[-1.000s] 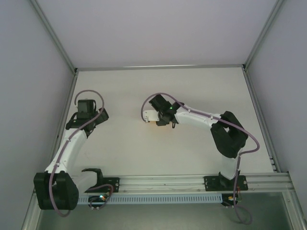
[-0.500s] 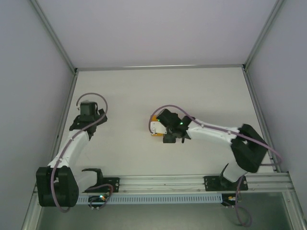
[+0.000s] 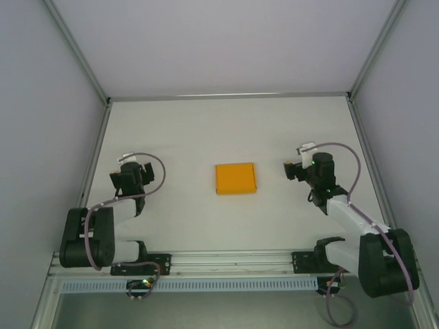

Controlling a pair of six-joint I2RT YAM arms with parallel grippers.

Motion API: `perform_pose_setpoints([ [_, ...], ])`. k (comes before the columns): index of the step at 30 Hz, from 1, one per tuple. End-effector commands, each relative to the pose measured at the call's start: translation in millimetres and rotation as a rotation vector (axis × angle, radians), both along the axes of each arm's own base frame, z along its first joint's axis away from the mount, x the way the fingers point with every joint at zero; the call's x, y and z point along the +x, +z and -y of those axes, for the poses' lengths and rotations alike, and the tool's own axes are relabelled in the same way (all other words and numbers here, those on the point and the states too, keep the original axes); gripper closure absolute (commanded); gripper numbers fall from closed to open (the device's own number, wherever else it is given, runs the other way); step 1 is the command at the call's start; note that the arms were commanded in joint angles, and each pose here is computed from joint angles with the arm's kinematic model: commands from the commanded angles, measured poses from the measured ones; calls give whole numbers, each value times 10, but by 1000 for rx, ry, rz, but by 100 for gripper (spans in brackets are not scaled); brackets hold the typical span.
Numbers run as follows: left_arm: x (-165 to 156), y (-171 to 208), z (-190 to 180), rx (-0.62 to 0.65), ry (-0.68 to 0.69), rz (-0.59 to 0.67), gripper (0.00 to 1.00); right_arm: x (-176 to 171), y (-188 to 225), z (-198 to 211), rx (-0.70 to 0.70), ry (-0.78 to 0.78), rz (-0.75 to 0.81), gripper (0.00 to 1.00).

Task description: Assemble paper box

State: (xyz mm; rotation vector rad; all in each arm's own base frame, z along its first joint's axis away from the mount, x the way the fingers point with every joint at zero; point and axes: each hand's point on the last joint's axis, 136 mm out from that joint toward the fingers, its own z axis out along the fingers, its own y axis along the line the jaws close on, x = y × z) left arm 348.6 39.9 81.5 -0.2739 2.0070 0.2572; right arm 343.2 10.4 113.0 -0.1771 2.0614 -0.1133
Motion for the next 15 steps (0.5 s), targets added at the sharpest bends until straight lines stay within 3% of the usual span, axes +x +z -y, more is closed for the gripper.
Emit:
perform_pose_setpoints([
  [1,171,400,-31,39,-17,248,0,208,357,23,185,-15,288,0],
  [4,192,323,187,39,-156,272,0,375,90,34,226,0,256,0],
  [6,316,268,178,77,-153,270,0,559,-46,-27,245,35,250,0],
  [8,308,218,228,65,-154,212,0,539,-112,17,237,10,143,0],
  [15,467,154,160,30,-150,138,0,588,-114,108,224,-55,168,0],
])
